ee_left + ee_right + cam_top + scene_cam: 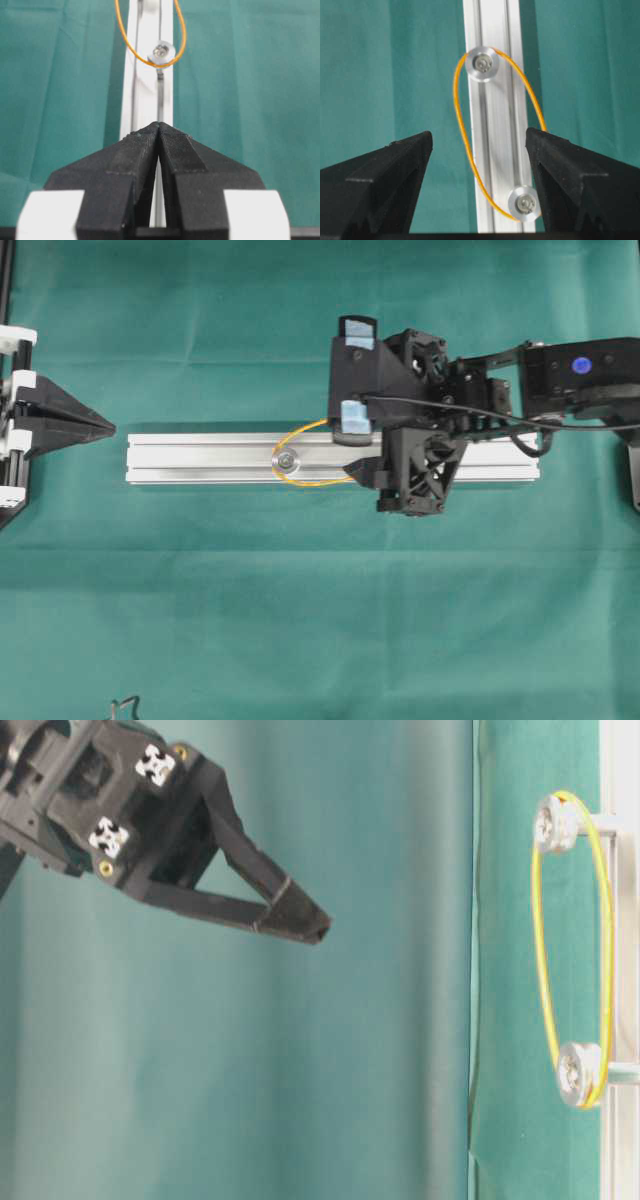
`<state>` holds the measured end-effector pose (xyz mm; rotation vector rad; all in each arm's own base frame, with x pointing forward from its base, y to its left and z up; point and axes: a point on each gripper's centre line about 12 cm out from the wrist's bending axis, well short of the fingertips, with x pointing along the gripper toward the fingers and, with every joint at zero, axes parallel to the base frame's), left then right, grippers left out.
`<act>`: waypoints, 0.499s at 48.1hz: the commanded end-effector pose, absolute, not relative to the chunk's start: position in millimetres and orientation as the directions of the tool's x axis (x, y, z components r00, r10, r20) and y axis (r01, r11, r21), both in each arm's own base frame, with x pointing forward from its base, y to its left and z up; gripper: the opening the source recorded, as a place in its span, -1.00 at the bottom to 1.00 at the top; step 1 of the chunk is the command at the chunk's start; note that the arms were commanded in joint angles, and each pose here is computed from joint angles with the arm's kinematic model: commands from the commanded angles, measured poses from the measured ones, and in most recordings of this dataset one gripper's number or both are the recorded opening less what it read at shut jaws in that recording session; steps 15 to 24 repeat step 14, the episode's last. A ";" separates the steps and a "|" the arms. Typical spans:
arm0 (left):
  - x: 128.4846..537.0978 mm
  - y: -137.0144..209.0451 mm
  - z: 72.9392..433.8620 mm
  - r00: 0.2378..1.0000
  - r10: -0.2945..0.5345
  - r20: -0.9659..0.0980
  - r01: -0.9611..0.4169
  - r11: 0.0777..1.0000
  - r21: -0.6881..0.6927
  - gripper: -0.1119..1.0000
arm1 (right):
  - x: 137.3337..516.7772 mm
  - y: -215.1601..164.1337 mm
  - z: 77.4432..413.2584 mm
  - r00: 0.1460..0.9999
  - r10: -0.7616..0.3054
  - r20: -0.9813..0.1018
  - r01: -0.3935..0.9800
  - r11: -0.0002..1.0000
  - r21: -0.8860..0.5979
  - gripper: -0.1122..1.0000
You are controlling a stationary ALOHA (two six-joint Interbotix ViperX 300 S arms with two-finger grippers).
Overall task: Hook the rubber onto the shaft.
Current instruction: 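Open the right gripper to release the band and lift away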
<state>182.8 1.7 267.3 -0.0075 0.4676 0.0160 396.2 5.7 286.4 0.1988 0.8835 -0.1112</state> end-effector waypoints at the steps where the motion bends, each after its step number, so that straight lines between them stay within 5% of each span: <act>1: 185.4 2.1 272.6 0.900 0.015 -0.436 -0.018 1.000 -0.002 -0.80 | 388.2 7.0 302.7 0.665 -0.013 -0.746 0.170 0.976 0.134 0.55; 24: 185.4 2.1 272.5 0.899 0.015 -0.437 -0.018 1.000 -0.002 -0.80 | 370.9 6.7 304.3 0.696 -0.011 -0.718 0.163 0.976 0.144 0.55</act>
